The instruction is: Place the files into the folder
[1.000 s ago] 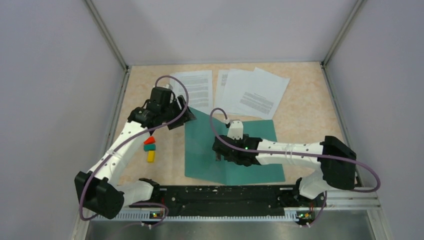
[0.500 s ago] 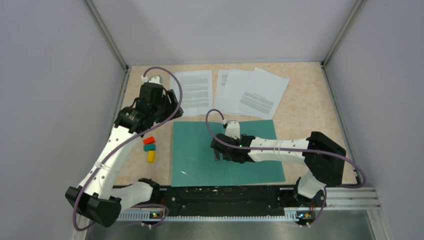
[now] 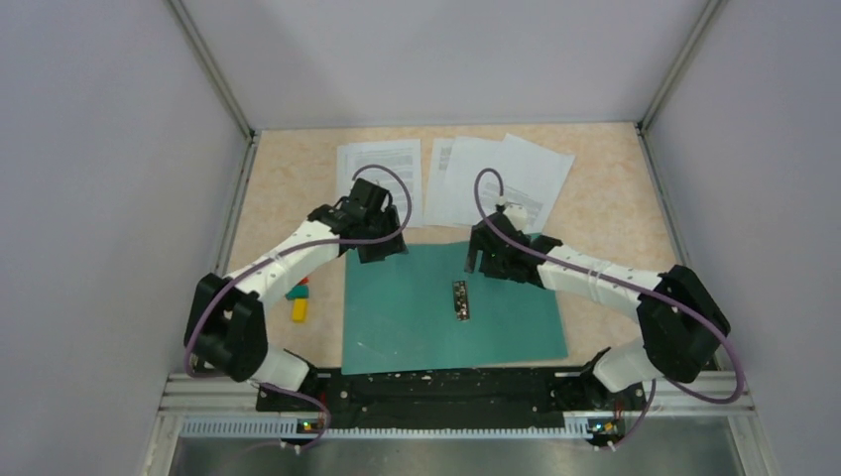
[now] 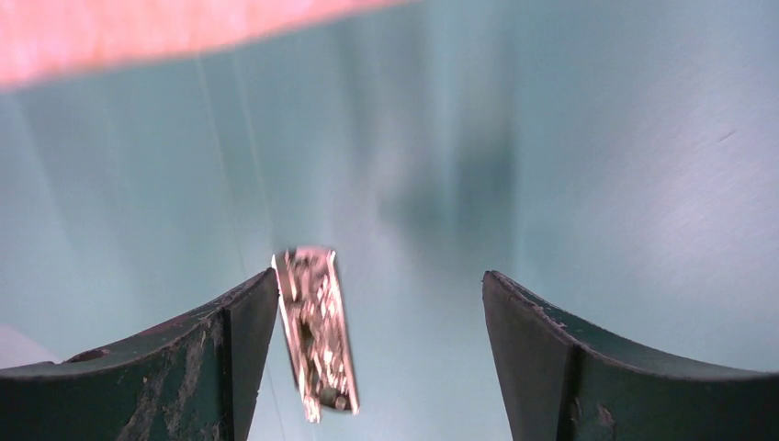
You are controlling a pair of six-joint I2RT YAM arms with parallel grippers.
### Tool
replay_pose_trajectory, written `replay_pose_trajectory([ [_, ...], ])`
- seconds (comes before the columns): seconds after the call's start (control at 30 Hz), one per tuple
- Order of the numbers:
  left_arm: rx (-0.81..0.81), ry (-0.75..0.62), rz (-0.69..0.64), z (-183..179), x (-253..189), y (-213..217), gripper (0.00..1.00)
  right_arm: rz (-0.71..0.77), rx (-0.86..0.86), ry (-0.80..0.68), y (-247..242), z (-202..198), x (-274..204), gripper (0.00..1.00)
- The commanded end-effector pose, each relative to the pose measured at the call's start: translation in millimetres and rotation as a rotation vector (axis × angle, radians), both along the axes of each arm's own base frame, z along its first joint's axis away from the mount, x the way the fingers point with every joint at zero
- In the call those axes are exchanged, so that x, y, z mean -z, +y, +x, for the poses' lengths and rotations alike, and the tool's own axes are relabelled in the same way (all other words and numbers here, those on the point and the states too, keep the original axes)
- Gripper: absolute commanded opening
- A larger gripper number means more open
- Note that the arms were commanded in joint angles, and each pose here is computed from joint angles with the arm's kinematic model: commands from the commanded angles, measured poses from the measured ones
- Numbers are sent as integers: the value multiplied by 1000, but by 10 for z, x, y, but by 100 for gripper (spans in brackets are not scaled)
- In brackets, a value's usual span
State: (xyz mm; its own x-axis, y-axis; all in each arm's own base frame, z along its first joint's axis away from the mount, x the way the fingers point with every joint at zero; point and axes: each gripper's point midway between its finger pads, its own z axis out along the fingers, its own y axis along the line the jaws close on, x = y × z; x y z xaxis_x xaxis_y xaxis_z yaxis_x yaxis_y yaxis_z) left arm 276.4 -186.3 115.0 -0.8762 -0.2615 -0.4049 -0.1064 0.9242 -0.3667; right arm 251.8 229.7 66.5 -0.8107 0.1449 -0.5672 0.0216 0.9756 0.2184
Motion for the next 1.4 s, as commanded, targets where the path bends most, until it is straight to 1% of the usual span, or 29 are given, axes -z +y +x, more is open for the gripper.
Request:
replay_pose_trajectory([
  [0.0, -9, -149, -79, 747, -363, -327, 65, 80, 62, -116, -196, 505, -379, 83],
  [0.07, 20, -168, -79, 1006, -405, -452, 67, 103, 138, -132, -417, 715, -413, 86],
  [0.1, 36, -190, -97, 1156, -496, -538, 68, 125, 176, -143, -527, 811, -426, 87],
  [0.13, 55, -186, -101, 1273, -435, -615, 69, 150, 221, -165, -653, 923, -447, 88],
  [0.23, 130, -220, -174, 1557, -479, -890, 70, 173, 332, -193, -1041, 1133, -413, 90],
  [0.33, 178, -239, -215, 1799, -476, -1104, 70, 218, 419, -214, -1358, 1331, -385, 90],
  [0.53, 252, -262, -307, 2134, -406, -1461, 69, 290, 522, -224, -1769, 1636, -242, 90],
  [0.6, 265, -269, -346, 2205, -372, -1560, 69, 314, 535, -247, -1844, 1732, -230, 90],
  [0.77, 268, -216, -410, 2282, -118, -1727, 69, 351, 551, -305, -1995, 2026, -189, 89],
  [0.83, 261, -192, -423, 2282, -23, -1761, 68, 354, 596, -316, -2185, 2141, -107, 89],
  [1.03, 206, -132, -434, 2303, 218, -1803, 64, 429, 598, -361, -2393, 2532, -49, 89],
  [1.2, 179, -103, -420, 2344, 336, -1826, 61, 402, 590, -348, -2450, 2818, 16, 88],
  [1.37, 140, -82, -392, 2379, 480, -1785, 59, 378, 587, -307, -2475, 2972, 179, 85],
])
